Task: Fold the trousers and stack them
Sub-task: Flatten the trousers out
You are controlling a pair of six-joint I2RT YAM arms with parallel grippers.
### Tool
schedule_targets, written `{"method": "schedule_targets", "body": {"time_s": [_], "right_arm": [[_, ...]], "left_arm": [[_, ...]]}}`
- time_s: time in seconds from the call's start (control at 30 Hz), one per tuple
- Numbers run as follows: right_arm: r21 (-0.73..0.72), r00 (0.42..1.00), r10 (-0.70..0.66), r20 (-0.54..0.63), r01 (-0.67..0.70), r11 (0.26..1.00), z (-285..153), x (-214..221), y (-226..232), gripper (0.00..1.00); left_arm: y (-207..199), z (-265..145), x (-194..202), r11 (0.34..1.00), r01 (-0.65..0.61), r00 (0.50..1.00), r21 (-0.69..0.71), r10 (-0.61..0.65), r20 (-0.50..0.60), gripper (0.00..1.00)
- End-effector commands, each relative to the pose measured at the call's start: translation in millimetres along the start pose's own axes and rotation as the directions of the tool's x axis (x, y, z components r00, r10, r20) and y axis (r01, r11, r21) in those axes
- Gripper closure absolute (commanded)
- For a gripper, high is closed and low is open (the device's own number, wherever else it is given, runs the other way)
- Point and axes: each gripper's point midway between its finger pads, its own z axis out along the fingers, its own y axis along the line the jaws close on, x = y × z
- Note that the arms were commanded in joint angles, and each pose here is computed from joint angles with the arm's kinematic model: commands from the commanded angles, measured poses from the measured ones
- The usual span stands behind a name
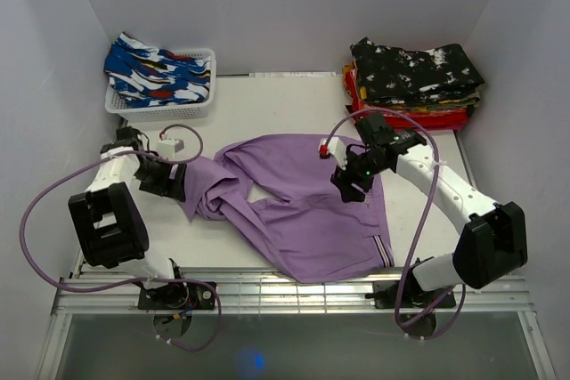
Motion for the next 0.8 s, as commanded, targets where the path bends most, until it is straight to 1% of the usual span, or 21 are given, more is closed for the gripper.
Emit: {"method": "schedule_targets", "body": {"time_s": [0.0,0.03,0.07,0.1,0.17,0.2,0.27,0.3,0.37,0.4,0.47,0.5,0.53,0.6,0.7,0.73,0.77], "right_arm": [[0.068,0.993,0.074,0.089,-0.081,0.994,-3,-25,-39,0.34],[0.116,0.991,0.072,0.117,-0.086,0.99,-2,-31,-56,0.34],[0.136,0.989,0.08,0.121,-0.097,0.986,0,-32,-66,0.34],[0.156,0.989,0.117,0.096,-0.131,0.979,10,-26,-77,0.34],[0.214,0.985,0.132,0.108,-0.153,0.965,17,-28,-100,0.34],[0.23,0.983,0.166,0.073,-0.178,0.957,28,-18,-110,0.34],[0.256,0.975,0.215,0.063,-0.224,0.94,36,-12,-122,0.34],[0.265,0.971,0.236,0.029,-0.235,0.935,44,-4,-127,0.34],[0.268,0.968,0.252,0.007,-0.245,0.932,48,7,-130,0.34],[0.264,0.965,0.26,-0.02,-0.246,0.933,54,17,-127,0.34],[0.26,0.965,0.259,-0.05,-0.238,0.936,57,30,-124,0.34],[0.274,0.963,0.261,-0.064,-0.235,0.933,58,37,-125,0.34],[0.269,0.956,0.279,-0.091,-0.246,0.931,62,52,-121,0.34],[0.282,0.951,0.283,-0.128,-0.238,0.929,63,67,-119,0.34],[0.301,0.932,0.311,-0.183,-0.248,0.921,62,93,-115,0.36],[0.305,0.924,0.323,-0.204,-0.254,0.918,61,105,-111,0.36],[0.316,0.922,0.322,-0.213,-0.247,0.916,59,111,-112,0.36]], "left_arm": [[-14,-46,-45,0.992,-0.12,0.975,0.04,0.11,0.193,0.12],[-27,-53,-49,0.985,-0.15,0.965,0.088,0.126,0.23,0.1],[-33,-58,-52,0.979,-0.175,0.956,0.1,0.145,0.254,0.07],[-38,-62,-54,0.972,-0.208,0.946,0.107,0.172,0.276,0.05],[-53,-68,-53,0.959,-0.243,0.933,0.147,0.189,0.307,0.03],[-59,-67,-50,0.953,-0.252,0.932,0.169,0.193,0.306,0.03],[-70,-63,-43,0.935,-0.288,0.929,0.205,0.221,0.296,0.03],[-74,-58,-37,0.93,-0.293,0.933,0.221,0.227,0.28,0.02],[-74,-47,-36,0.928,-0.324,0.925,0.185,0.269,0.268,0.02],[-65,-40,-32,0.937,-0.324,0.93,0.133,0.289,0.228,0.02],[-56,-24,-31,0.939,-0.339,0.925,0.065,0.32,0.206,0.02],[-45,-18,-27,0.943,-0.332,0.931,0.012,0.326,0.166,0.02],[-38,-12,-30,0.945,-0.325,0.931,-0.024,0.324,0.166,0.03],[-27,-5,-32,0.948,-0.313,0.937,-0.057,0.318,0.143,0.06],[-18,-2,-38,0.949,-0.301,0.94,-0.09,0.312,0.142,0.26],[-13,-4,-41,0.946,-0.302,0.938,-0.119,0.317,0.139,0.39],[-11,-7,-42,0.942,-0.307,0.936,-0.133,0.325,0.138,0.45]]}}
